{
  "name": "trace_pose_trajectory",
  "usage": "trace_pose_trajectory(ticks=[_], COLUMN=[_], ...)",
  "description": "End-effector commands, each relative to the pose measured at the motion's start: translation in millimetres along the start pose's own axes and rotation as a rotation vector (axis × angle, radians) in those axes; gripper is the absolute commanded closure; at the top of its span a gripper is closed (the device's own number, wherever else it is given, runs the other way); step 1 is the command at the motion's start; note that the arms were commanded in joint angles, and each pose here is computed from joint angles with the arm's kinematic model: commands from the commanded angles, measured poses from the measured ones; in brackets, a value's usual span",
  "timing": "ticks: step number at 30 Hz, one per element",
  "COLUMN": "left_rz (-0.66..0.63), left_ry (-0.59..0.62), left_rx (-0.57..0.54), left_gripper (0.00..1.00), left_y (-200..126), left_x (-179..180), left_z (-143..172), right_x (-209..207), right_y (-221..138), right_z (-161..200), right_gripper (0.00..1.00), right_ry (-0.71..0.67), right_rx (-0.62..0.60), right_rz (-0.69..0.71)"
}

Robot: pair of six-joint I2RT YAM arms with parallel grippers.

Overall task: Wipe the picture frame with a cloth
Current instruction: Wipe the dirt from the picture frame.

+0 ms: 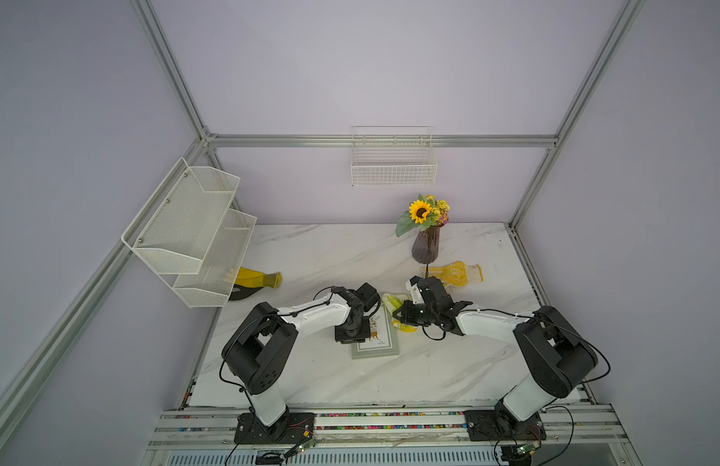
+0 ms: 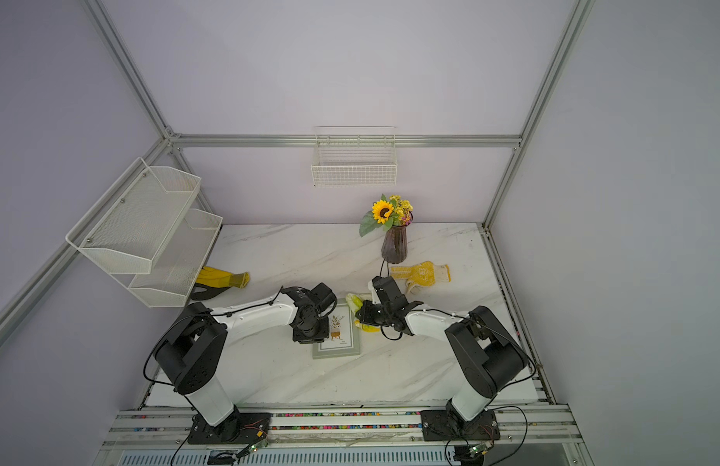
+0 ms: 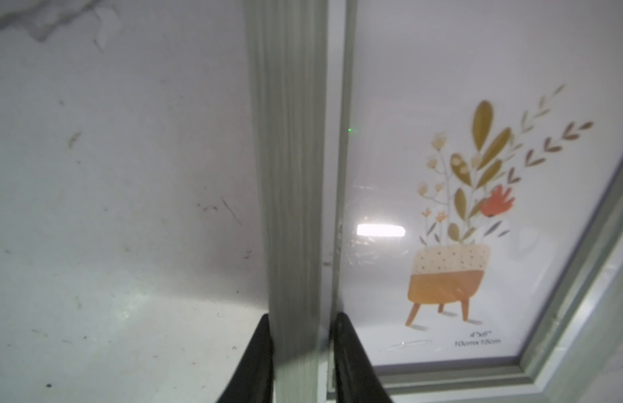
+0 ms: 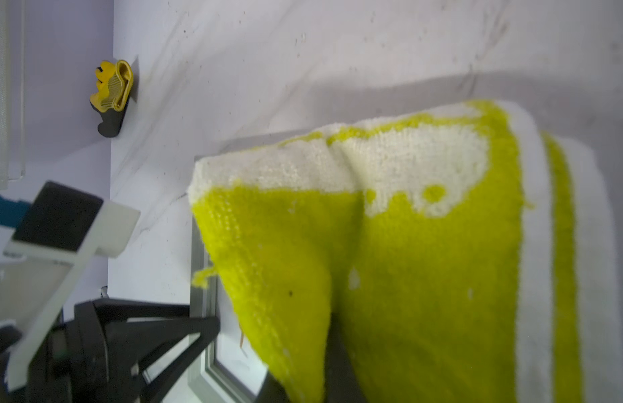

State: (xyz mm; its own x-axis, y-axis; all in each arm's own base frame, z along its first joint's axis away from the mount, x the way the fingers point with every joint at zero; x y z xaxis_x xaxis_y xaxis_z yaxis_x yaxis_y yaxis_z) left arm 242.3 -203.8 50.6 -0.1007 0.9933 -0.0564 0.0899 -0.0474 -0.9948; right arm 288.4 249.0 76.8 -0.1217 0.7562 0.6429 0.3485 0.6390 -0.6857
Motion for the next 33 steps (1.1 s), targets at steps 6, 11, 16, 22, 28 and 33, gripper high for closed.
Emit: trace_pose_trajectory(ticks=[6,11,16,22,28,33], left_rz=[-0.026,-0.016,-0.012,-0.01,-0.014,-0.014], left_ry=[0.0,0.007,0.013,0.016,0.025,0.036], left_rx=[0.004,0.006,0.0,0.005,0.012,0.011], left_gripper=[0.89,0.89,0.89,0.89,0.89,0.89], left_y=[20,20,18,20,21,21], left_x=[1,-3,-5,-6,-5,-5], left_z=[-2,-3,-5,-5,-2,-2], right_x=[27,46,58,82,105,94], right_y=[-16,-8,-17,-4,32,39], right_z=[62,93,115,125,141,148], right_gripper=[1.0,1.0,1.0,1.0,1.0,1.0], right_ry=[-0.011,-0.008,0.032,-0.004,-0.073,-0.056], right_rx=[0.13,0.206,0.234,0.278,0.43,0.459], right_rz=[-0.057,-0.085,-0.135,-0.218,-0.289,-0.235])
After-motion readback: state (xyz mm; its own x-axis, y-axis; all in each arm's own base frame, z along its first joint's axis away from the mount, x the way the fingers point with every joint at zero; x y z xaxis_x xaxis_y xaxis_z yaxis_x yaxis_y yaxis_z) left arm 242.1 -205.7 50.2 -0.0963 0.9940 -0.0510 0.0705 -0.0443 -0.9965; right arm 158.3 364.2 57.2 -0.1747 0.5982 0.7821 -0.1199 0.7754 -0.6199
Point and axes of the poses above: each gripper's point midway between its finger pads, its own y axis out along the fingers, its own x axis along the line the jaws close on, z = x × y, the point moved 2 cm from there along -y, back along the fingers, and after that the axes turned 1 degree about y, right-handed, at the moved point
